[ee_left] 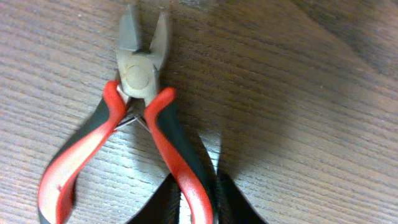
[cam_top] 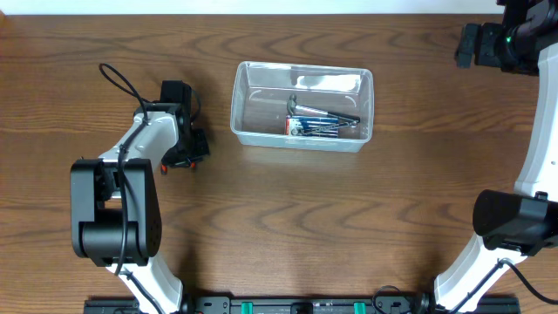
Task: Pack container
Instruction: 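Lower the left gripper onto the red pliers and grasp them, then carry the pliers with the left gripper into the container and release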
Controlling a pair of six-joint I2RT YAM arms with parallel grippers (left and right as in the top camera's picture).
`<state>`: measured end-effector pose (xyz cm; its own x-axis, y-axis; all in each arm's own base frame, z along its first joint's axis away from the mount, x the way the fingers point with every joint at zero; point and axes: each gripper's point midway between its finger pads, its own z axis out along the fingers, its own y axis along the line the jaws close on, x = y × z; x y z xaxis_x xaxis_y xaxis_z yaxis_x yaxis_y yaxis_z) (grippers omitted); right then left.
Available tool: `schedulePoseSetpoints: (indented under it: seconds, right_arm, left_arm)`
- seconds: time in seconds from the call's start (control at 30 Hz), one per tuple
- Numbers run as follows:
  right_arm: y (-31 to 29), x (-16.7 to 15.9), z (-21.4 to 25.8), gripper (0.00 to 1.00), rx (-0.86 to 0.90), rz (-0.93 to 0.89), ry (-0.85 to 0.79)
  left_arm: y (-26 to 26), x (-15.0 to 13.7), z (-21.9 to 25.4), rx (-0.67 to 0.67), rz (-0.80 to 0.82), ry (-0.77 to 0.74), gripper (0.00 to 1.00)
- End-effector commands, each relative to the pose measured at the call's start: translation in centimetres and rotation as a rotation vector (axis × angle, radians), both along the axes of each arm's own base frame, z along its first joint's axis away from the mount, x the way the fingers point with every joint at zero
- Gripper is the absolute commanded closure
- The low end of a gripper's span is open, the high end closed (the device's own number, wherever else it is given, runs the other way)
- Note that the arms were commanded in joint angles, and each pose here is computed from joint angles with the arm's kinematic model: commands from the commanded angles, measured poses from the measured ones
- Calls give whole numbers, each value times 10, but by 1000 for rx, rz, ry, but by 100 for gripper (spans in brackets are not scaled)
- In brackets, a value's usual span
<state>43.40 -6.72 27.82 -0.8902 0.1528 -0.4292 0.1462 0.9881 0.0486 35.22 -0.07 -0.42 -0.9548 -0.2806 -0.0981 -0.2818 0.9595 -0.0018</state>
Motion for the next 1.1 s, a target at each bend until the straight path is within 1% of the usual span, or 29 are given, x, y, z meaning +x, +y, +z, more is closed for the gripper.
schedulePoseSetpoints:
  seconds: [0.0,0.03,0.13,0.27,0.4,0.47,0.53,0.63,0.7,0.73,0.8,0.87,0.97,1.03,1.07]
  right_arm:
    - [-1,0,-3,1,-4,9,9]
    - [-1,0,-3,1,-4,9,9]
    - [-1,0,-3,1,-4,9,9]
    - [-1,0,-3,1,-5,9,9]
    - [0,0,-3,1,-4,9,10]
    - [0,0,-3,1,-4,9,12]
    - [0,0,-3,1,-4,9,12]
    - [0,-1,-3,1,-4,10,12]
    - [0,-1,-3,1,-4,10,12]
    - [0,0,-3,1,-4,10,12]
    - [0,0,-3,1,-4,10,9]
    - [0,0,-3,1,-4,10,9]
    - [0,0,-3,1,-4,10,11]
    - [0,-1,-3,1,-3,10,13]
    - [0,-1,-3,1,-3,10,13]
  left_arm:
    - [4,-5,-12,22,-4,39,88]
    - [4,-5,-12,22,-4,38,88]
    - [5,-4,-11,28,-4,35,94]
    - [11,-2,-8,67,-1,27,94]
    - [12,6,7,70,-3,-10,94]
    - [12,13,24,70,-3,-40,94]
    - [11,18,52,70,-10,-72,94]
    - [6,23,108,70,-62,-128,94]
    - [-6,28,151,76,-151,-199,94]
    - [-16,29,174,83,-228,-243,94]
    - [-41,30,212,105,-410,-334,94]
    - [-73,28,239,138,-616,-421,94]
    - [-122,26,258,177,-884,-524,94]
    - [-154,27,259,205,-1061,-567,94]
    - [-166,29,257,214,-1121,-579,94]
